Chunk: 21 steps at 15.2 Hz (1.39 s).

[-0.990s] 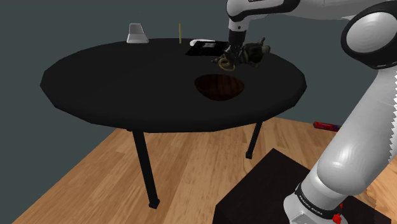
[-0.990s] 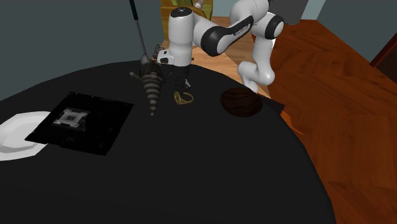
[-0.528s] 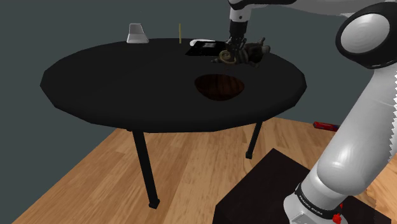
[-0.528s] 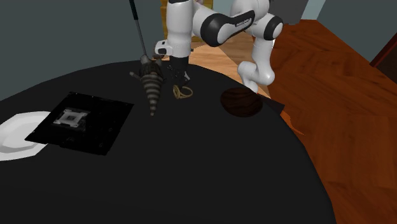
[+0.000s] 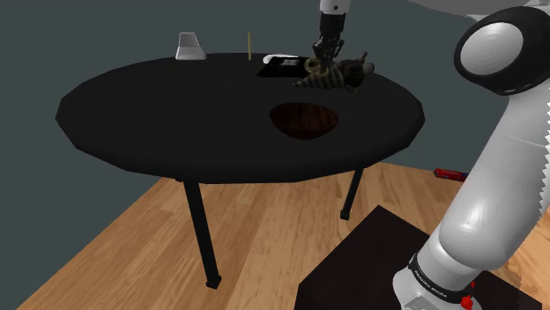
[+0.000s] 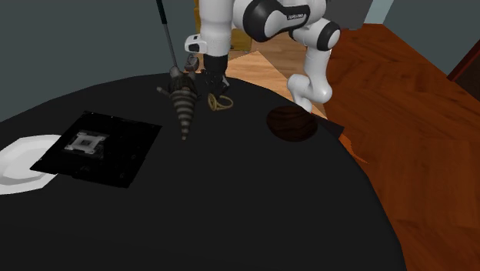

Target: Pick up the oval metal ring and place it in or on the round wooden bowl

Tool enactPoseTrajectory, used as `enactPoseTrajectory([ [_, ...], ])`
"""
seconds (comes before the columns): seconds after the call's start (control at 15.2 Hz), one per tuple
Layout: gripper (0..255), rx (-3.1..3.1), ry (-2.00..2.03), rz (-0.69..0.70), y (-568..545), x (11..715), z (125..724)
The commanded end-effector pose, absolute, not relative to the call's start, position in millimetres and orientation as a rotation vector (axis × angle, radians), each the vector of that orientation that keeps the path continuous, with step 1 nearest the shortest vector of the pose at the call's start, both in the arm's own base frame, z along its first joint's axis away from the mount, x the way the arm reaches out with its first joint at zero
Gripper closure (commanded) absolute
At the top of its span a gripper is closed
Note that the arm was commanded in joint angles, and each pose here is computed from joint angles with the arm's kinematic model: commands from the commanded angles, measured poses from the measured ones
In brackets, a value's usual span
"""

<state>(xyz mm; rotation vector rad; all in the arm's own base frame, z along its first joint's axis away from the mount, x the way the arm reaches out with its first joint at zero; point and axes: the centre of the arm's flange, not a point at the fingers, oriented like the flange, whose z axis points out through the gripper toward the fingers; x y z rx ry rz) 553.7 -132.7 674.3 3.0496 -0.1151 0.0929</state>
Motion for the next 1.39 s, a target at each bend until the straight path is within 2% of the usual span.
enactPoseTrajectory([
  [0.0,255,3.05,-0.115,0.092,-133,553,686],
  [1.32,255,3.05,-0.115,0.092,66,424,692],
])
